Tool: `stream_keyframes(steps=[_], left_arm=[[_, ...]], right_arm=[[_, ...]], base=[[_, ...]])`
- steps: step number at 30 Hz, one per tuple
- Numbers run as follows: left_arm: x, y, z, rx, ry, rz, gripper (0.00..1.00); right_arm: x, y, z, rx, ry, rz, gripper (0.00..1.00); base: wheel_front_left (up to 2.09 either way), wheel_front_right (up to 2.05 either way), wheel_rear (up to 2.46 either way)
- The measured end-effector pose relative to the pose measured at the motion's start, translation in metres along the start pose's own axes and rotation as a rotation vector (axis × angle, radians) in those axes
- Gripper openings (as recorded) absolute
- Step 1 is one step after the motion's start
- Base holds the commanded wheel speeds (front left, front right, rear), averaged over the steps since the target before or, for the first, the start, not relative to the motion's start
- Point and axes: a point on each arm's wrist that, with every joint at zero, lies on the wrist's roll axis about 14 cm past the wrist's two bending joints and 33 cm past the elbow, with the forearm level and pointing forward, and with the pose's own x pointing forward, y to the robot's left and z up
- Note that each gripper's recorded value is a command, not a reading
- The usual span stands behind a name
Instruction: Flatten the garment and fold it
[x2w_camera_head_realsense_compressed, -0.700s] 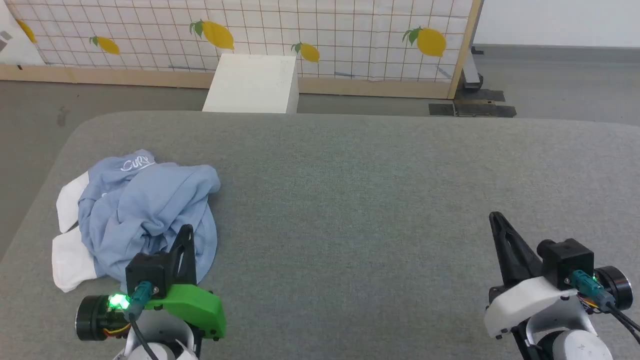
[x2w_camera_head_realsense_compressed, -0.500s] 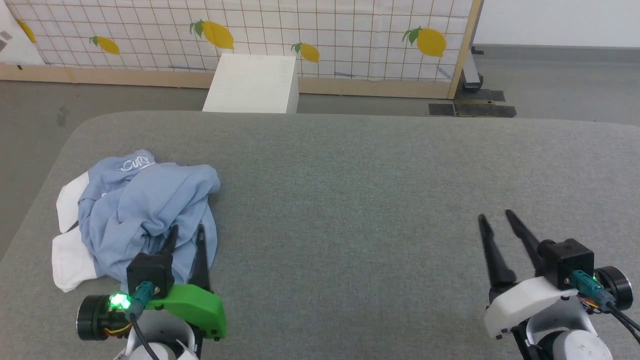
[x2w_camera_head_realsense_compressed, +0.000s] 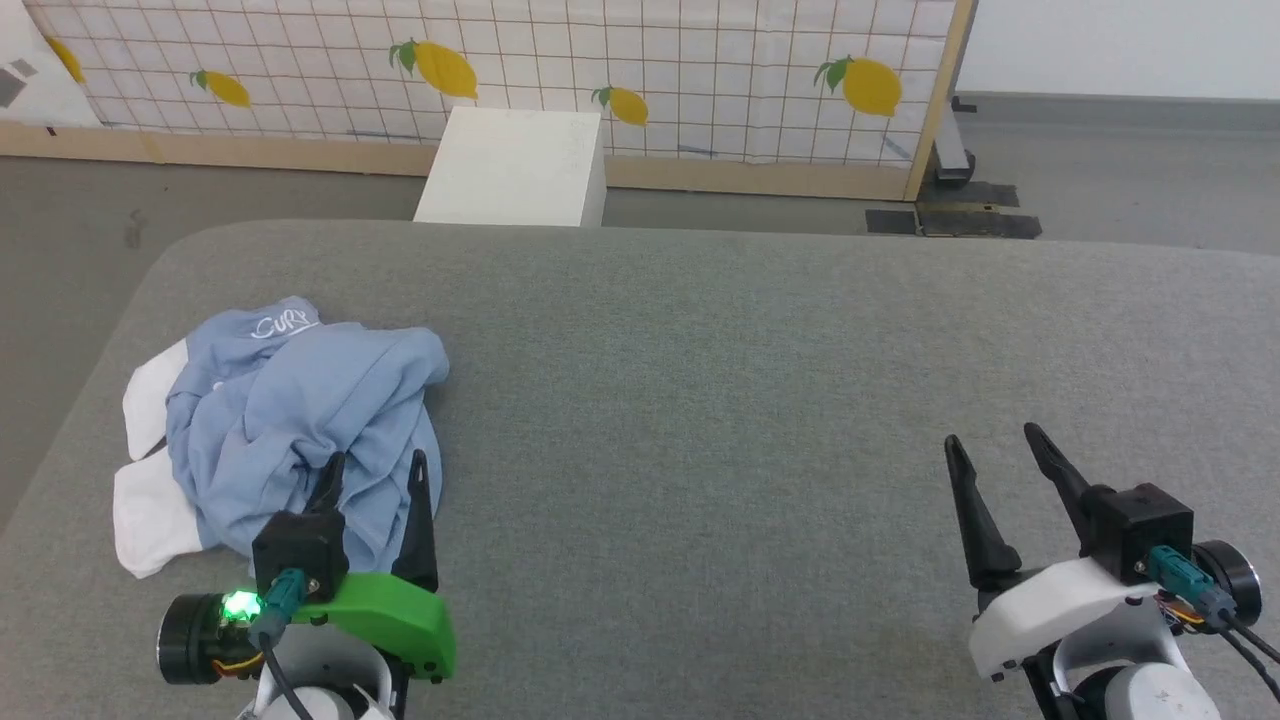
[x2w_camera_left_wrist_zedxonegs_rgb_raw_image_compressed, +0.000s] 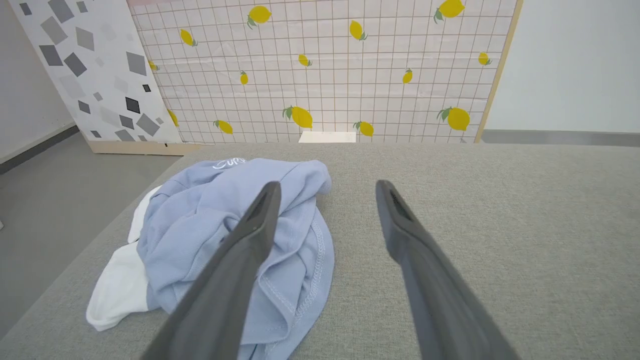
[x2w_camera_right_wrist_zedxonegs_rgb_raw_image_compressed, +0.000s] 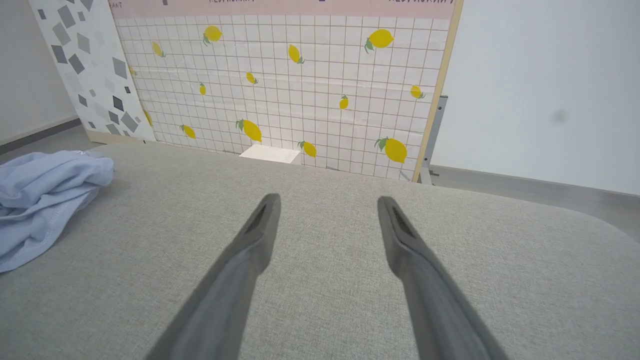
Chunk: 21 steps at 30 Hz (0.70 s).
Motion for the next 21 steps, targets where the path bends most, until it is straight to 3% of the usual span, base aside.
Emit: stream_keyframes(steps=[21], left_arm=[[-0.025, 0.038, -0.002, -0.021, -0.019, 0.132, 1.00]], right_arm=[[0.012, 0.033, -0.011, 0.067, 0.005, 0.098, 1.00]], base=[[0.00, 0.00, 0.00]])
